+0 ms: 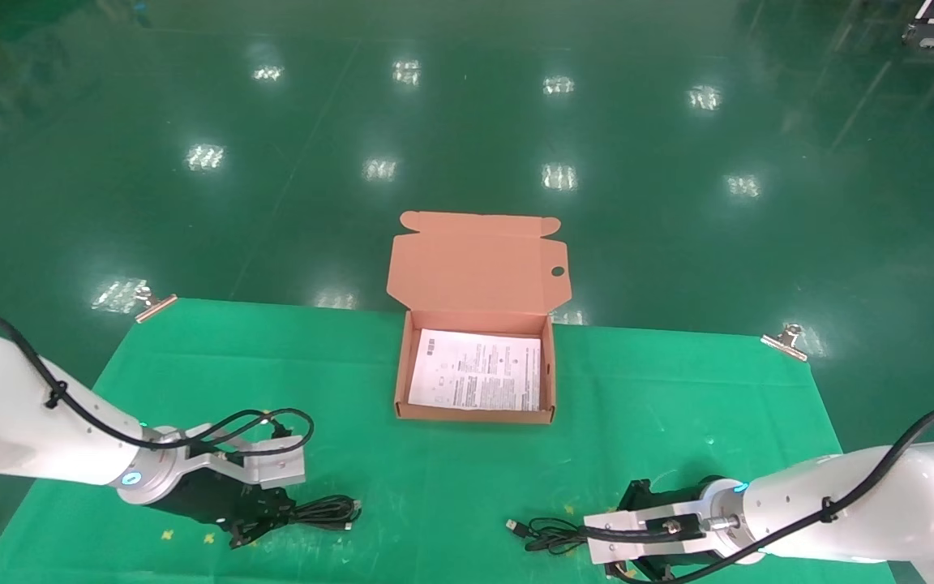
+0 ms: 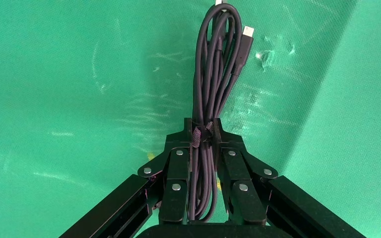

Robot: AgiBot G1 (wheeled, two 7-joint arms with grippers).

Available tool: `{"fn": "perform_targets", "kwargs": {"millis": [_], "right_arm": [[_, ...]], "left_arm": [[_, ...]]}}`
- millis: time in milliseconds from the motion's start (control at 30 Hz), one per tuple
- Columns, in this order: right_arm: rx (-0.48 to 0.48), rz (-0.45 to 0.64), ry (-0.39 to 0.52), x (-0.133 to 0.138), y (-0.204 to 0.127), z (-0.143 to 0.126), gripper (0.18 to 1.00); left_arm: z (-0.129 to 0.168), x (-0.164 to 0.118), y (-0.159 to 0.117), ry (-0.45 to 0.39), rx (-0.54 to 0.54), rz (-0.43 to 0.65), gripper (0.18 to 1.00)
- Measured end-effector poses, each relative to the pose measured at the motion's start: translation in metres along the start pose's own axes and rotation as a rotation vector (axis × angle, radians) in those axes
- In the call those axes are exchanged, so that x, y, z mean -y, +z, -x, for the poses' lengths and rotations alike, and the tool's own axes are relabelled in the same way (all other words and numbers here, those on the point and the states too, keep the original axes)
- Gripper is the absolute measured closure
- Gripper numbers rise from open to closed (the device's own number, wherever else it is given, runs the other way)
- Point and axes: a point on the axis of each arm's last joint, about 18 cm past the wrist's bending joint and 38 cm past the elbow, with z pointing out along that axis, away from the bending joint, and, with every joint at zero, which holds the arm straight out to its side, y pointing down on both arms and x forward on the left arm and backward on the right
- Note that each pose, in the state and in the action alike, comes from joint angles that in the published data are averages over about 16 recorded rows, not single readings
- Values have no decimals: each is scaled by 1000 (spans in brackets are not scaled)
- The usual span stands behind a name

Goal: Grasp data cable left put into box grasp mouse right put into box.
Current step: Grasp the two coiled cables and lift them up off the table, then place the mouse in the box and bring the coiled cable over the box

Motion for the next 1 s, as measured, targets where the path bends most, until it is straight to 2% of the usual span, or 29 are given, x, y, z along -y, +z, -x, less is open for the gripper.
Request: {"fn": "perform_targets", "kwargs": {"millis": [300, 633, 800, 1000], "right_arm": [[-92, -14, 54, -10, -32, -26, 965], [-325, -39, 150, -25, -110, -92, 966], [-453, -78, 163, -18, -152, -130, 966], [-585, -152, 144, 7, -193, -176, 966]], "left_arm": [[18, 6, -29, 30, 57, -36, 932], [55, 32, -98, 125, 234, -80, 935], [71, 52, -128, 184, 340, -87, 936], [90, 80, -155, 247, 462, -96, 936]]}}
